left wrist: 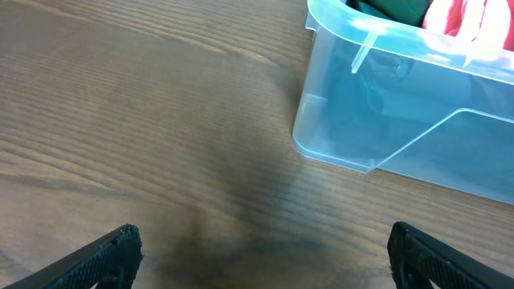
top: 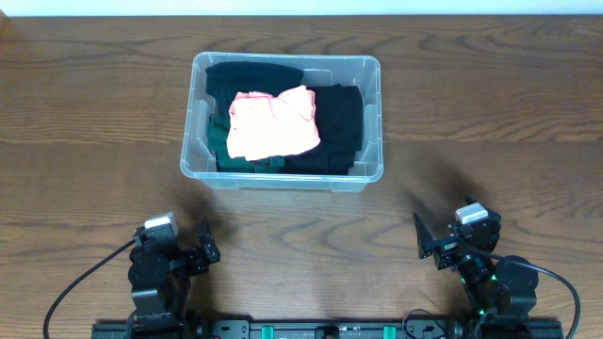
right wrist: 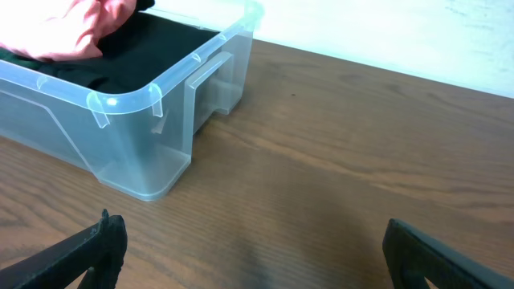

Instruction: Pack container

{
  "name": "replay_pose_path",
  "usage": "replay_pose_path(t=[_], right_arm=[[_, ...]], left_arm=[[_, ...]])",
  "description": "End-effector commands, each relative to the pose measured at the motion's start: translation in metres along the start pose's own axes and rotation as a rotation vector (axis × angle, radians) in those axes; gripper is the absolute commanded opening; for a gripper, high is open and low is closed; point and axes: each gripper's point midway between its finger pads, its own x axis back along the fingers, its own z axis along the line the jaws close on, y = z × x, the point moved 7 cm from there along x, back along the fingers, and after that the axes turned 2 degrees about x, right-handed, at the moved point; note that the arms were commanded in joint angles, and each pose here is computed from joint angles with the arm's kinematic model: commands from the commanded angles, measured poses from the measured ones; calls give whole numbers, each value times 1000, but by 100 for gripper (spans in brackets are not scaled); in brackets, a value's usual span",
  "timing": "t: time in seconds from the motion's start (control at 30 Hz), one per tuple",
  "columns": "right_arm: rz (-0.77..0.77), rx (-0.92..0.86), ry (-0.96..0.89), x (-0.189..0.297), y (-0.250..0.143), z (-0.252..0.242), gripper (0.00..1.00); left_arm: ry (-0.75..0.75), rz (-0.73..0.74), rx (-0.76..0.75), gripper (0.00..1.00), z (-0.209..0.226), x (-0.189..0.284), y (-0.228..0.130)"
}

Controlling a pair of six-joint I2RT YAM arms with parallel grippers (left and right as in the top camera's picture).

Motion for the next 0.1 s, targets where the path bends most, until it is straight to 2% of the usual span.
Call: replay_pose_path(t=[0.0,0.07], right_arm=[[-3,-3,7,0,0,2,99],[-3,-3,7,0,0,2,99]], left_arm=[[4,-2,-15,98,1,-2,-2],[4,-1,-15,98,1,-2,-2]])
